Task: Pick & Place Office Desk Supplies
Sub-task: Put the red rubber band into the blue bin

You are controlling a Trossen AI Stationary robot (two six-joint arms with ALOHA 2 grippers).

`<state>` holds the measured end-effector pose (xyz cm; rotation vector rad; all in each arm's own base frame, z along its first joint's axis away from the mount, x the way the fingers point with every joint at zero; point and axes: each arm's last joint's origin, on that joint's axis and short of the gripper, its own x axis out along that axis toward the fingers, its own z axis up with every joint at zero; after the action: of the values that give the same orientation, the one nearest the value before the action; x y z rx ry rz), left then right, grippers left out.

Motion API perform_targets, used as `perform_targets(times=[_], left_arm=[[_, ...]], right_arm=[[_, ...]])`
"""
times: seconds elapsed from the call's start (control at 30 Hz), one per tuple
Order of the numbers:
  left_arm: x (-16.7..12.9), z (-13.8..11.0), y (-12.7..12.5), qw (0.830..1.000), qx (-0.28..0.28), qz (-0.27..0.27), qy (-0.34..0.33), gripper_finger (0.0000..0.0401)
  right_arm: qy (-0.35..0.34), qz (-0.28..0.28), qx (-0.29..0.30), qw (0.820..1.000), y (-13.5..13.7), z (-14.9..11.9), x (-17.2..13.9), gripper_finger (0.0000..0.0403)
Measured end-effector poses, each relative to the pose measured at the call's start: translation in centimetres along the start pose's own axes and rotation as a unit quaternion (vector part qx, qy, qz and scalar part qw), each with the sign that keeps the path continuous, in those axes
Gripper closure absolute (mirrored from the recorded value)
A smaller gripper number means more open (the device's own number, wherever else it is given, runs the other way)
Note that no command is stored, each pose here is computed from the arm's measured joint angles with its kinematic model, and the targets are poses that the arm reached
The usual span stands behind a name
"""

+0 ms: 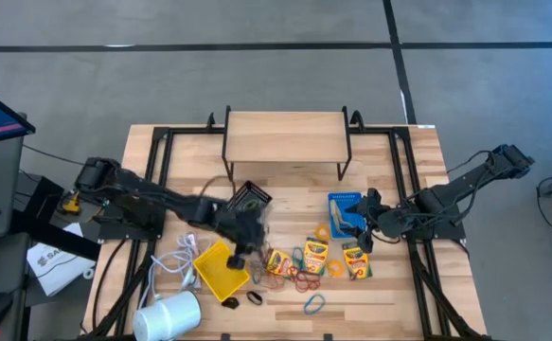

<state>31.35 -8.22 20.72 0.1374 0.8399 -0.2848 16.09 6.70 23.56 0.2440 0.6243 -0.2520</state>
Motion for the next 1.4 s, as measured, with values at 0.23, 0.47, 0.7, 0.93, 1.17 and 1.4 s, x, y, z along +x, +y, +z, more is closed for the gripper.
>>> perform_targets(times=[0.23,0.47,0.7,0.93,1.17,1.4], left_arm=[[5.3,-0.9,-1.1,0.995,0.064,0.023,0.072,0.0228],[8.9,-1.8,-0.4,0.989,0.08,0.024,0.121,0.0182],[8.9,-2.0,-0.1,0.988,0.073,0.009,0.134,0.0201],[7.7,-2.3,0.0,0.983,0.077,0.017,0.164,0.0378],[6.0,-1.1,-0.6,0.981,0.117,0.071,0.14,0.0398],[0.7,1.8,1.4,0.99,0.073,0.107,0.048,0.04]], right_arm=[[-0.002,0.001,0.001,1.0,0.0,0.0,0.0,0.0108],[0.0,0.001,0.005,1.0,0.0,0.0,0.0,0.0108],[0.002,0.0,0.004,1.0,0.0,0.0,0.0,0.0108],[0.002,0.0,0.004,1.0,0.0,0.0,0.0,0.0108],[0.001,0.0,0.004,1.0,0.0,0.0,0.0,0.0108],[0.001,0.001,0.004,1.0,0.0,0.0,0.0,0.0108]])
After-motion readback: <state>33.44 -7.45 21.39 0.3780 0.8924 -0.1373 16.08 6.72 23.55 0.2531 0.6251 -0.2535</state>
